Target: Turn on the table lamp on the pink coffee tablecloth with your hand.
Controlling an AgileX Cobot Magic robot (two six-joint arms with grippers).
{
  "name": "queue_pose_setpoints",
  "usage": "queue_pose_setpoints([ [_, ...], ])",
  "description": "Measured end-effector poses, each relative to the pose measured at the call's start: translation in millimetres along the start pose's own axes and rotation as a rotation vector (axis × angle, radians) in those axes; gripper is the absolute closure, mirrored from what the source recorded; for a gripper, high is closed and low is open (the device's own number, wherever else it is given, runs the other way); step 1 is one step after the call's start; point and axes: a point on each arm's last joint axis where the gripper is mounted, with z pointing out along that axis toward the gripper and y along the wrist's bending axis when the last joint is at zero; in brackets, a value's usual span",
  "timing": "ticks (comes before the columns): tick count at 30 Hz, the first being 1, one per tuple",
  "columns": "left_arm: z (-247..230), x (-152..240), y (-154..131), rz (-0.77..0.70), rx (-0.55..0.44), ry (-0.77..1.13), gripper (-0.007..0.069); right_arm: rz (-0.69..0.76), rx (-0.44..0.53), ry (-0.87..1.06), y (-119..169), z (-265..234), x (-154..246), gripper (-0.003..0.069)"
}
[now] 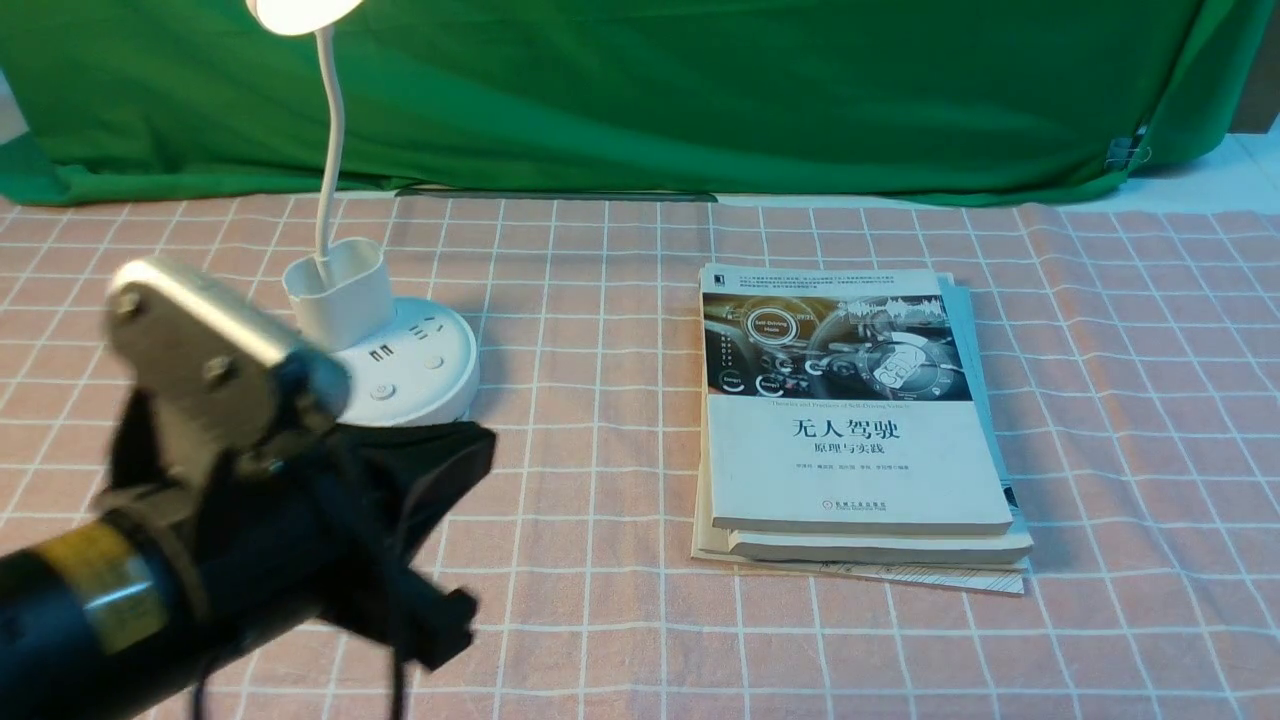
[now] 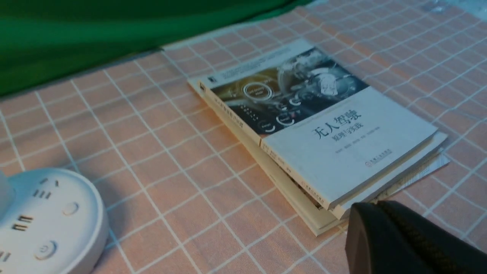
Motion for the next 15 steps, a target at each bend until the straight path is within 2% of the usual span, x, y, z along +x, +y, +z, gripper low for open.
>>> queue_pose_setpoints([
  [8, -27.0, -7.5, 0.7, 0.035, -0.003, -0.108, 0.0603, 0.0, 0.0, 0.0, 0.0, 0.0, 0.0, 0.0421],
  [11, -31.4, -2.8, 5.0, 0.075, -0.027, -0.054, 0.0603, 0.0, 0.0, 0.0, 0.0, 0.0, 0.0, 0.0421],
  [15, -45.3, 13.0, 15.0, 0.007, -0.09, 0.115, 0.0603, 0.0, 0.0, 0.0, 0.0, 0.0, 0.0, 0.0421],
])
